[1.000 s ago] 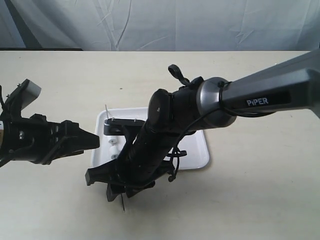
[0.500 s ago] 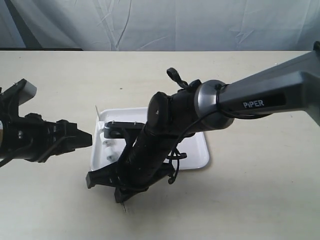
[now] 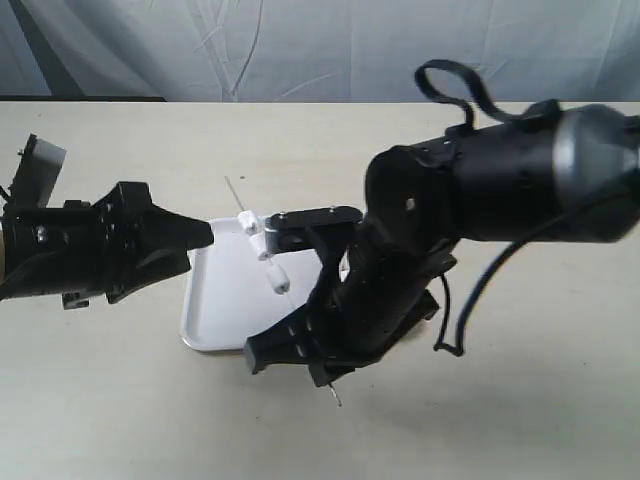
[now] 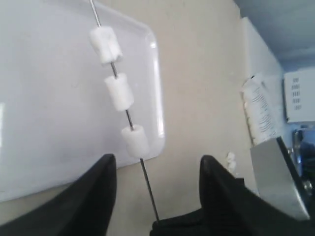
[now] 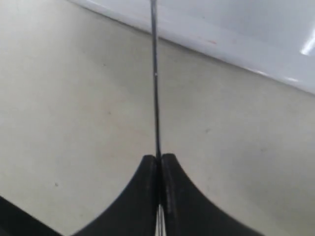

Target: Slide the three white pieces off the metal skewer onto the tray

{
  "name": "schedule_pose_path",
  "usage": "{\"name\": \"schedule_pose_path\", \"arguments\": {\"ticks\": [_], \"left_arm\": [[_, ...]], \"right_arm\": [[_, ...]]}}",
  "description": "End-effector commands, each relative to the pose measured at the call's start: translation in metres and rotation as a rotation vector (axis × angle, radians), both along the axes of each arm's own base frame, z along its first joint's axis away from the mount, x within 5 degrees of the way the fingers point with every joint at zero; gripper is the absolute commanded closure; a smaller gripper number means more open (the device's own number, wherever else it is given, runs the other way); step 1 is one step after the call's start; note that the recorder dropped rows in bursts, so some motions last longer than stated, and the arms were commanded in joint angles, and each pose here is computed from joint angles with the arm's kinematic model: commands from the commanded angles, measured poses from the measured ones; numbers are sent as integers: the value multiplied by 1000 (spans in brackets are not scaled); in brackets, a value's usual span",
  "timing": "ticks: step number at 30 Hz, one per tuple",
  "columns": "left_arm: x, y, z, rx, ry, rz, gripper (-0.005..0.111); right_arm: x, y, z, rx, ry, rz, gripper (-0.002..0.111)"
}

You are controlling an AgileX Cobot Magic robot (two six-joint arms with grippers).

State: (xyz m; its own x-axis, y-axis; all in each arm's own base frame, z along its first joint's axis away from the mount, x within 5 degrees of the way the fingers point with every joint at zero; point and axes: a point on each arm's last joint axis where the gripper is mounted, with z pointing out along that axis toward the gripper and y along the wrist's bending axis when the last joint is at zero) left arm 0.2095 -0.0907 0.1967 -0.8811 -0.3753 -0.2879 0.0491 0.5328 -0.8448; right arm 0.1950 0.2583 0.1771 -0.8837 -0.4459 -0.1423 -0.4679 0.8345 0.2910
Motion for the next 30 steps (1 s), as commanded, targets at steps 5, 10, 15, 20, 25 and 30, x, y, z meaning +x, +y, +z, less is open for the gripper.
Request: {"name": "schedule_pose_path", "arguments": {"ticks": [5,10,15,20,25,30], "left_arm": [[14,-4,8,-220,38,111,60],[25,-10,6,-281,56,55,60],[29,-12,-7,-306,106,51,60],[33,-13,-8,-328,68,48,60],[38,-14,-8,-330,50,22,60],[36,-16,-13,-306,68,-11,60]], "right_arm": [[-31,-39,42,69,-59,-9,109],[-38,-39,52,122,-37,-4,109],[-42,-38,54,140,-8,4,109],[-48,-35,54,141,-1,33,109],[-55,-30,55,151,8,62,109],[-56,-27,55,166,14,56,109]]}}
